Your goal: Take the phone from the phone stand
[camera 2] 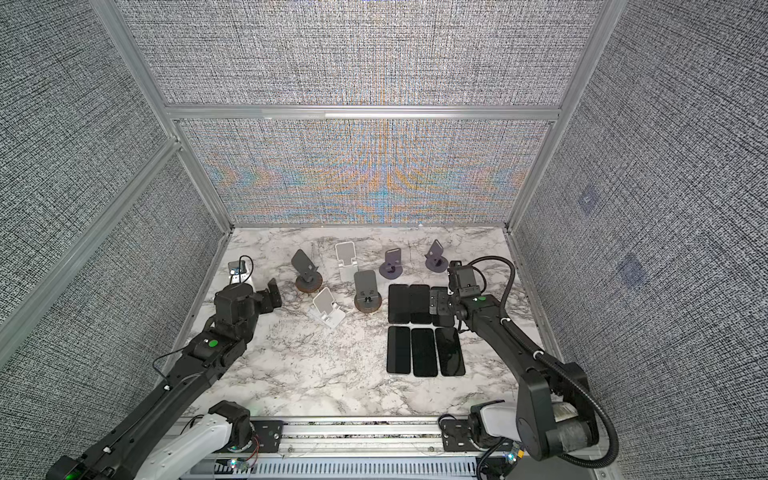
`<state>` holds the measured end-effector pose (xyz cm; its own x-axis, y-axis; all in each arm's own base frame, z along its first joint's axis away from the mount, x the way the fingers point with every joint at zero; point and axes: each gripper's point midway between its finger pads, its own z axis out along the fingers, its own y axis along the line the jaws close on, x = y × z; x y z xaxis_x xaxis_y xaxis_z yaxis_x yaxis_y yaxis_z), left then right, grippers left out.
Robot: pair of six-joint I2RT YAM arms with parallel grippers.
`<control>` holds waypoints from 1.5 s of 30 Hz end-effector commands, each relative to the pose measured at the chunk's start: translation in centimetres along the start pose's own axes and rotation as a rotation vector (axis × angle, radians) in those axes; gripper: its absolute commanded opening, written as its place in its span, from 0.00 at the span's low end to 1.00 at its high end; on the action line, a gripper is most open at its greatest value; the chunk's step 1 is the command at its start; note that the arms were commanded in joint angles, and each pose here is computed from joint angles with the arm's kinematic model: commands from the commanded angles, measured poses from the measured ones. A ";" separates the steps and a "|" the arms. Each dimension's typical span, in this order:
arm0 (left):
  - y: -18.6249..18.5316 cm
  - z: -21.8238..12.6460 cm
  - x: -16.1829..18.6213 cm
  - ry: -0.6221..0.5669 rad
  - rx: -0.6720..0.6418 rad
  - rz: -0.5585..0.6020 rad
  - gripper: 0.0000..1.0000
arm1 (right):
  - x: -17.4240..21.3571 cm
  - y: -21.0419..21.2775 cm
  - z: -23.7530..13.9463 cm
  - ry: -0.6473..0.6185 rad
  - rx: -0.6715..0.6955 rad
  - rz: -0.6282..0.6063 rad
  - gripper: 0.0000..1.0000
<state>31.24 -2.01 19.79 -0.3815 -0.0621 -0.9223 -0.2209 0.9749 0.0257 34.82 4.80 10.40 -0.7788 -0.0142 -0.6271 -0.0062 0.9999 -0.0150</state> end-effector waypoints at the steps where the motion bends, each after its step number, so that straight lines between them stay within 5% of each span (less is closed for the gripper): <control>1: 3.2 1.0 -0.1 -0.087 -0.133 -0.032 0.98 | -3.1 -0.2 0.9 -0.149 0.028 -0.047 0.99; 12: 3.8 7.5 2.3 -0.058 -0.161 0.093 0.98 | -4.5 -1.1 2.8 -0.423 0.115 -0.164 0.99; 20: 3.7 10.9 3.5 -0.075 -0.179 0.080 0.98 | -4.3 -2.3 3.9 -0.455 0.149 -0.138 0.99; 32: 3.1 11.2 4.5 -0.098 -0.064 0.047 0.98 | -2.9 -4.4 4.0 -0.522 0.078 -0.005 0.99; 45: 2.8 11.5 5.6 -0.121 0.006 0.029 0.98 | -2.7 -4.7 3.9 -0.536 0.088 0.009 0.99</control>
<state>38.51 3.12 9.47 -0.3152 -0.0149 -0.9489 -0.2202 0.9737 0.0579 39.00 0.15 8.00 -0.3941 -0.0396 -0.9182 0.0587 0.9959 -0.0681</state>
